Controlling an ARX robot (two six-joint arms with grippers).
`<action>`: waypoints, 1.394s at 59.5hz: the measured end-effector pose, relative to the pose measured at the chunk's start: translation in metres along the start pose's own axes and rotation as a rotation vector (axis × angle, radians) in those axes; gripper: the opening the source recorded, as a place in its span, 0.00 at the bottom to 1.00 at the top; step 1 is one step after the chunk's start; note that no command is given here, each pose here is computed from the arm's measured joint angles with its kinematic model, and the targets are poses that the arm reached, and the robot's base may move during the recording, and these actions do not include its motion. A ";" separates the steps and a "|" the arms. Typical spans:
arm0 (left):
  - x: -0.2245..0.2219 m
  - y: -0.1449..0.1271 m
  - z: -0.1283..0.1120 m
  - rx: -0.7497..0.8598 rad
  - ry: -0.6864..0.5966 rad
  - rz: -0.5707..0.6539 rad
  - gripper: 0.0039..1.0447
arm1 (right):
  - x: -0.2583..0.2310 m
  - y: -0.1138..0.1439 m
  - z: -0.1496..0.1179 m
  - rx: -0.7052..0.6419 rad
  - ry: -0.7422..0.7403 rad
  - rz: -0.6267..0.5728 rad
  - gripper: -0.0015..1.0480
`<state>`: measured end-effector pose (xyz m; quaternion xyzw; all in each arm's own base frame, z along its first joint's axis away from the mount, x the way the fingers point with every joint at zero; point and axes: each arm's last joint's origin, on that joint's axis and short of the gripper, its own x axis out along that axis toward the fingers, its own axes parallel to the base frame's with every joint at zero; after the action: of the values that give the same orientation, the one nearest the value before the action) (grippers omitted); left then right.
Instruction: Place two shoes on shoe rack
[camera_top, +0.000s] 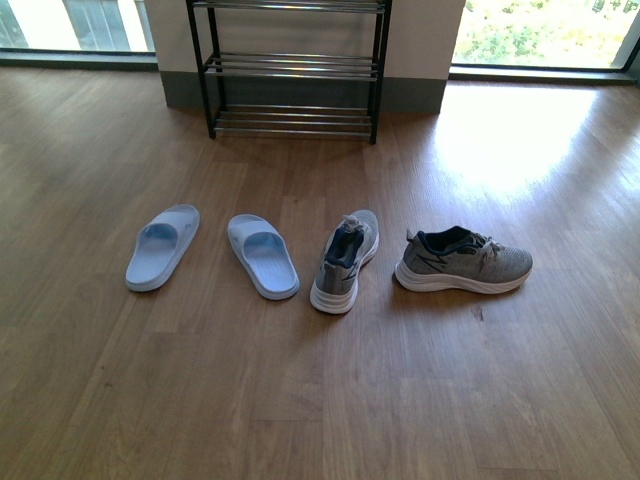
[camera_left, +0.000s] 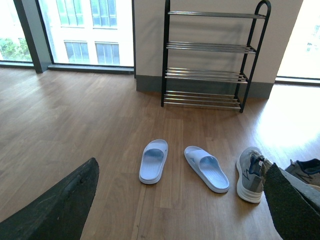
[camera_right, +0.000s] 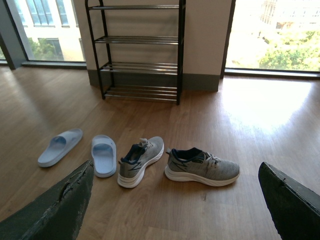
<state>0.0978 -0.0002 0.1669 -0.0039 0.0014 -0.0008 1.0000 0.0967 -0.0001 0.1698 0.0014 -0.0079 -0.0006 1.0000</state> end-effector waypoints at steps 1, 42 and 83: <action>0.000 0.000 0.000 0.000 0.000 0.000 0.91 | 0.000 0.000 0.000 0.000 0.000 0.000 0.91; 0.000 0.000 0.000 0.000 0.000 0.000 0.91 | 0.000 0.000 0.000 0.000 0.000 0.000 0.91; 0.000 0.000 0.000 0.000 0.000 0.000 0.91 | 0.000 0.000 0.000 0.000 0.000 0.000 0.91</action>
<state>0.0978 -0.0002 0.1669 -0.0039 0.0014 -0.0008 1.0000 0.0967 -0.0001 0.1698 0.0014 -0.0079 -0.0004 1.0000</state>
